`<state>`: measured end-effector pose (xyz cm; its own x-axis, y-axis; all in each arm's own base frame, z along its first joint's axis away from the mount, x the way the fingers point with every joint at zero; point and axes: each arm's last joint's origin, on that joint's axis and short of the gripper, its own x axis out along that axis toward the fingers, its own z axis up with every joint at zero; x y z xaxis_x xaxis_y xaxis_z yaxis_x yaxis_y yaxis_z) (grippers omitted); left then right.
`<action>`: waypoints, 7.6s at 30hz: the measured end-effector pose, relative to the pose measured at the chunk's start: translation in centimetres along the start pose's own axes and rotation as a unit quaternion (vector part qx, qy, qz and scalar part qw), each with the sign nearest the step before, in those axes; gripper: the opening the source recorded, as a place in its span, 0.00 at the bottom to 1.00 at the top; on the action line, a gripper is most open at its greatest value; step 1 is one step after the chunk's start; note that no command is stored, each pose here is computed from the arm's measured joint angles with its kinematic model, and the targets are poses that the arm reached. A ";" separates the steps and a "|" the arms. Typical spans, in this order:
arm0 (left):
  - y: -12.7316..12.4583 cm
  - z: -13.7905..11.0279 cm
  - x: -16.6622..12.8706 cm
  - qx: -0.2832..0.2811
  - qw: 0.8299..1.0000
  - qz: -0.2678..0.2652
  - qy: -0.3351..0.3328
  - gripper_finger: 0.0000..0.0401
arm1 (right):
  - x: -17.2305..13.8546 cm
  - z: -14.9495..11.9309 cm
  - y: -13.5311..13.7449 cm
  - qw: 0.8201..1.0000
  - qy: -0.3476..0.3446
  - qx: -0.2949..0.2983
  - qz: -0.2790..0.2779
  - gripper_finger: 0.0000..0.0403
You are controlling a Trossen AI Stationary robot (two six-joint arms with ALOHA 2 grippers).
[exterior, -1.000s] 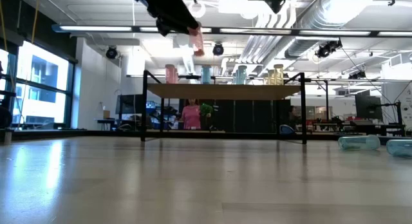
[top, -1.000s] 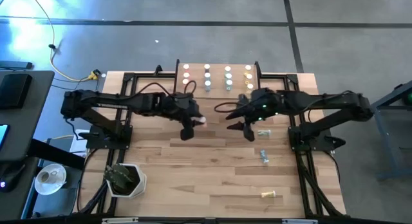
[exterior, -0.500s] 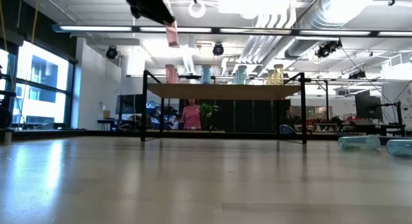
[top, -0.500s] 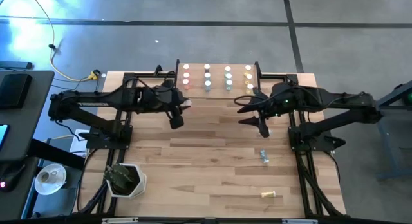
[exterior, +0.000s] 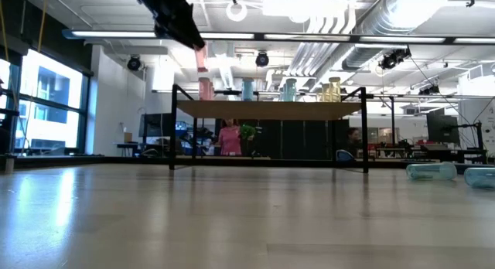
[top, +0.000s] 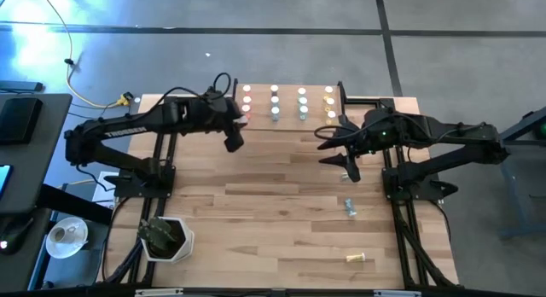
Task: Pick and place medicine bottles onto shelf by color
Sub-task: Put the pink pill bottle on the shelf aligned with the other pink pill bottles
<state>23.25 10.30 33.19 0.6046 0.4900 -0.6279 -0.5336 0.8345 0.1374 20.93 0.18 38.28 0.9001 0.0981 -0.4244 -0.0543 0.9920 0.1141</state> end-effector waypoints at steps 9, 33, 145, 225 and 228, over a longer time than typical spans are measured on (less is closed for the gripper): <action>1.4 -0.4 2.8 -0.026 0.999 0.023 0.042 0.29 | 0.0 -0.1 0.0 1.000 0.007 0.001 -0.001 0.45; 2.5 -0.8 4.8 -0.086 0.993 0.031 0.068 0.29 | 0.0 -0.1 0.0 1.000 0.007 0.001 -0.001 0.45; 2.3 -1.7 5.5 -0.090 0.989 0.044 0.113 0.44 | 0.0 -0.2 0.0 1.000 0.011 0.003 -0.001 0.45; -2.9 -5.6 2.3 0.114 0.990 0.034 0.073 0.48 | 0.0 -0.6 0.0 1.000 0.029 0.003 -0.002 0.45; -2.4 -5.9 2.8 0.104 0.990 0.042 0.080 0.48 | 0.0 -0.6 0.0 1.000 0.029 0.003 -0.002 0.45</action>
<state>22.77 8.16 26.60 0.4531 0.5269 -0.7191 -0.4345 0.8349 0.3380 20.71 0.18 37.75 0.8734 0.0984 -0.4769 -0.0474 0.9919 0.1178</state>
